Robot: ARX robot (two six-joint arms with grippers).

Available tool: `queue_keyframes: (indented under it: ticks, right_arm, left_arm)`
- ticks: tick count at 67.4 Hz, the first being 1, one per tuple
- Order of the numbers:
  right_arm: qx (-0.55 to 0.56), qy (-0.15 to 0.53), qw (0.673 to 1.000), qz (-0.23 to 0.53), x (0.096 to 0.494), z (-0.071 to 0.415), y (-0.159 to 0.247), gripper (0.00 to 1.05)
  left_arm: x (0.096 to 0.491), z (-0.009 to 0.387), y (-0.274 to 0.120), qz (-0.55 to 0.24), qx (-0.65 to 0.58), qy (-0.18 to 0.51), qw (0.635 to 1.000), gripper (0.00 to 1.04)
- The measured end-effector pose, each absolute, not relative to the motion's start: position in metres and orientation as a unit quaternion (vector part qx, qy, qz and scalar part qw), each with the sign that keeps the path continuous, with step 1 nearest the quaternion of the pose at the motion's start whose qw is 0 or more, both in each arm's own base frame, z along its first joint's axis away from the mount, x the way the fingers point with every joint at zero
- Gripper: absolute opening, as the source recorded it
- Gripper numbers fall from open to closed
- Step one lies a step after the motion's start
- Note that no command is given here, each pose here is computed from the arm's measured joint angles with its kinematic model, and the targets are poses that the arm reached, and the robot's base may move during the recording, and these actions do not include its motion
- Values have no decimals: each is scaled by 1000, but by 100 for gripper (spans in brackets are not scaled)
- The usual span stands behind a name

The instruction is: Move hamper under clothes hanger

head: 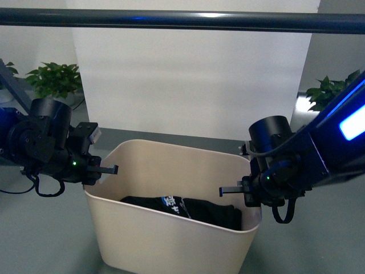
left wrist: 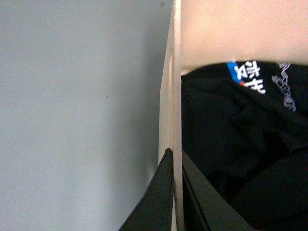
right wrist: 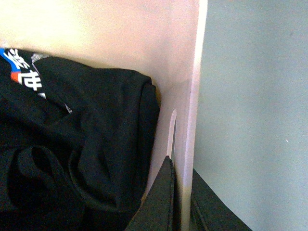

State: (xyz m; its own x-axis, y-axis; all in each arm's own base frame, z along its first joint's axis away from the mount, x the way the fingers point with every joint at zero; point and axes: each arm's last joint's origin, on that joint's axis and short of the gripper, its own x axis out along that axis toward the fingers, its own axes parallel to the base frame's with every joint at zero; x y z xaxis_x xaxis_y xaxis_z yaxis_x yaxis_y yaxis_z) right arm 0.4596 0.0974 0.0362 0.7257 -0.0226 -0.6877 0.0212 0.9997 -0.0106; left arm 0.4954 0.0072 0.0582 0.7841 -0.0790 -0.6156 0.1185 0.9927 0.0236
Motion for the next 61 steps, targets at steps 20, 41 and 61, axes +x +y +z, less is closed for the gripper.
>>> queue_keyframes:
  ticks: [20,41,61]
  right_arm:
    - [8,384,923,5,409,33,87,3]
    - [-10,409,913,4,386,24,73,3]
    - [-22,396,918,-11,394,25,67,3]
  left_arm:
    - [421,63,5,-60,-18,342,938,4]
    - [364,35,-4,-76,-39,397,914,4]
    - [350,33,-15,-87,-46,394,914,4]
